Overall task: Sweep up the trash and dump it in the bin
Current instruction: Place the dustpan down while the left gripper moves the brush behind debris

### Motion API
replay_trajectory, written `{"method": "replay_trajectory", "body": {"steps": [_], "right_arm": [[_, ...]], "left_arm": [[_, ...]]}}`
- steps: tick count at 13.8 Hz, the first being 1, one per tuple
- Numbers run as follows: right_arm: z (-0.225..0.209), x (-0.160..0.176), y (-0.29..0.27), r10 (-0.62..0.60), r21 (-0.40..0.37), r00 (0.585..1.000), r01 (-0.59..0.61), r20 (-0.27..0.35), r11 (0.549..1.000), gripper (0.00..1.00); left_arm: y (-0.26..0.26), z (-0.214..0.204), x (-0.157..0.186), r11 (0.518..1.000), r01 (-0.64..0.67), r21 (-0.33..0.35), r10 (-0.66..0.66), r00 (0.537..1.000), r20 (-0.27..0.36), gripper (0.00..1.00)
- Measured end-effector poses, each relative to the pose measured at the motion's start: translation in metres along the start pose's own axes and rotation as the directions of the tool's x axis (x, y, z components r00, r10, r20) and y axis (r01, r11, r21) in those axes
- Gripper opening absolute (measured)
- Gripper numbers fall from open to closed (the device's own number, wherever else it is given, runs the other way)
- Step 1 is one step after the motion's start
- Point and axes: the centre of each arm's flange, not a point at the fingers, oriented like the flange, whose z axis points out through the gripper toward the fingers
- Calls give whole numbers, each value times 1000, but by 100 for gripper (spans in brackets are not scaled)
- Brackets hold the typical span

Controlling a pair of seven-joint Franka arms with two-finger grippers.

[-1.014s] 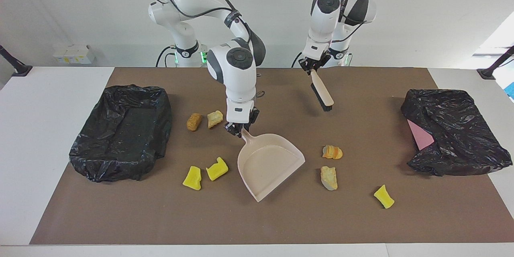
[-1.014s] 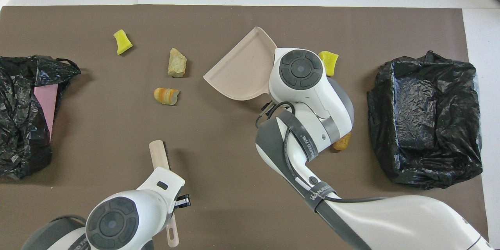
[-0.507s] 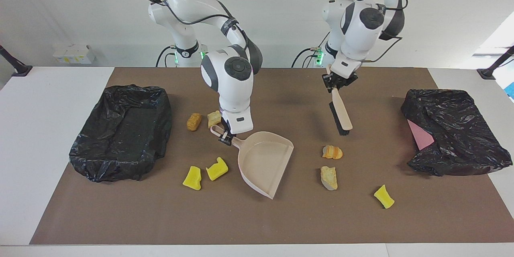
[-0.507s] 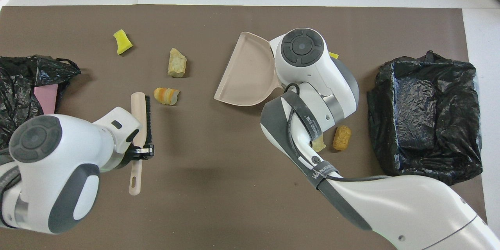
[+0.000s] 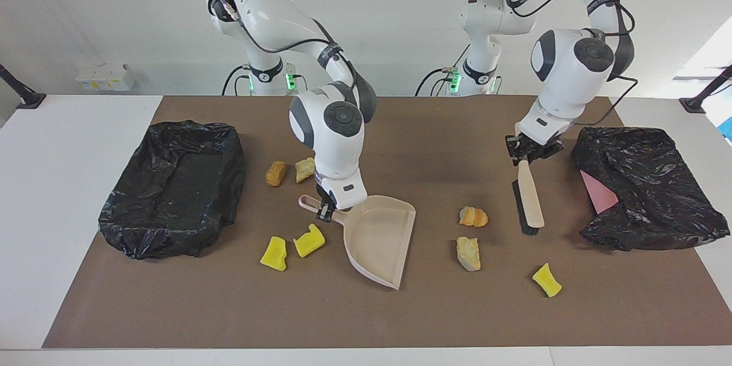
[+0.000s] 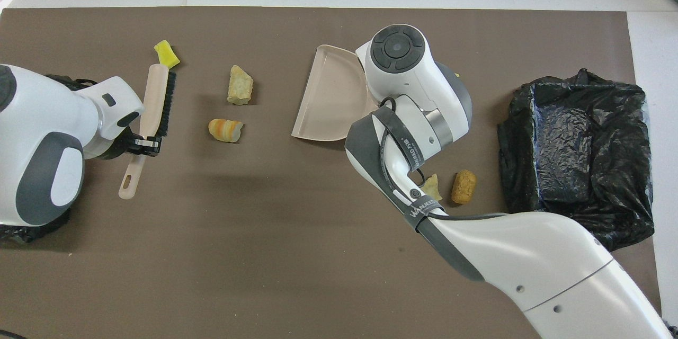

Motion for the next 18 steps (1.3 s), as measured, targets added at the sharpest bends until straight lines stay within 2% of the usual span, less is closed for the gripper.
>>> {"method": "replay_trajectory", "body": {"steps": [4,7,9,13,18], "right_arm": [[2,28,-23,-54,2,999,54,5,999,31],[-2,39,-35,-123,-9,992,123,15,992,31],[1,35,-30,-173,-4,985,173,18,985,31],[4,34,-32,-197,12,980,197,32,980,31],[6,34,-34,-200,15,979,200,36,980,31]], "left_arm": [[-42,17,45,998,-46,43,46,999,-9,25],[-60,52,74,994,-79,74,84,995,-59,25],[-71,68,80,992,-96,87,102,992,-71,25],[-86,84,85,981,-155,118,164,983,-78,25],[-85,106,77,981,-165,97,167,986,-17,25]]}}
